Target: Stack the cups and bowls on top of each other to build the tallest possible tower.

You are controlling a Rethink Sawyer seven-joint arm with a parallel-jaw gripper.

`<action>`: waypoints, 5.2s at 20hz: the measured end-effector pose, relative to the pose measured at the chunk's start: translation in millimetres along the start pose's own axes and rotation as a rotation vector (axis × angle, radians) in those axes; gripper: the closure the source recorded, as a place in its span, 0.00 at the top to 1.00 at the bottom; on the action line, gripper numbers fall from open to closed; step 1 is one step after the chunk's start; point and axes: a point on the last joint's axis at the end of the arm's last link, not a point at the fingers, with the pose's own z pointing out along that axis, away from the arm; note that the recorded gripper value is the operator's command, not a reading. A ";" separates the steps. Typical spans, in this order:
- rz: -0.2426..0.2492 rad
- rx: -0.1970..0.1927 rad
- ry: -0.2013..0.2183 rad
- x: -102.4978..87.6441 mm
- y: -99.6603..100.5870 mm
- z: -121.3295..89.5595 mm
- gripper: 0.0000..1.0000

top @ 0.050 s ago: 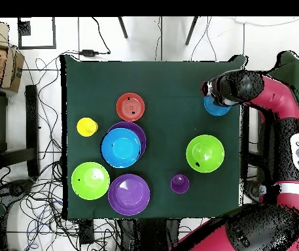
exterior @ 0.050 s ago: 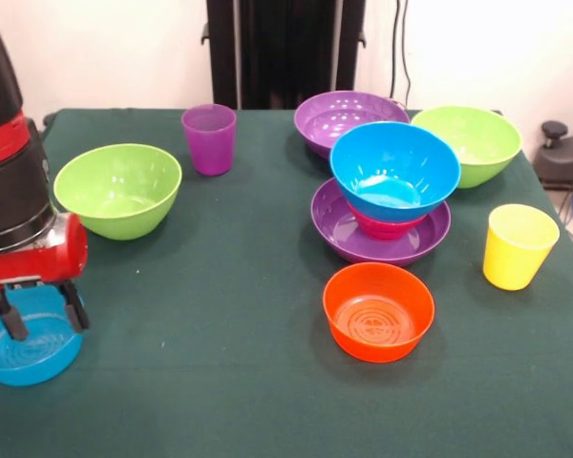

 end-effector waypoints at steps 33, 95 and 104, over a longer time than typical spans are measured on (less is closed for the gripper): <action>-0.085 0.026 -0.051 4.7 37.0 -15.4 1.00; -0.035 0.020 -0.070 64.6 11.6 37.5 1.00; 0.040 -0.029 -0.102 64.3 -2.5 72.6 1.00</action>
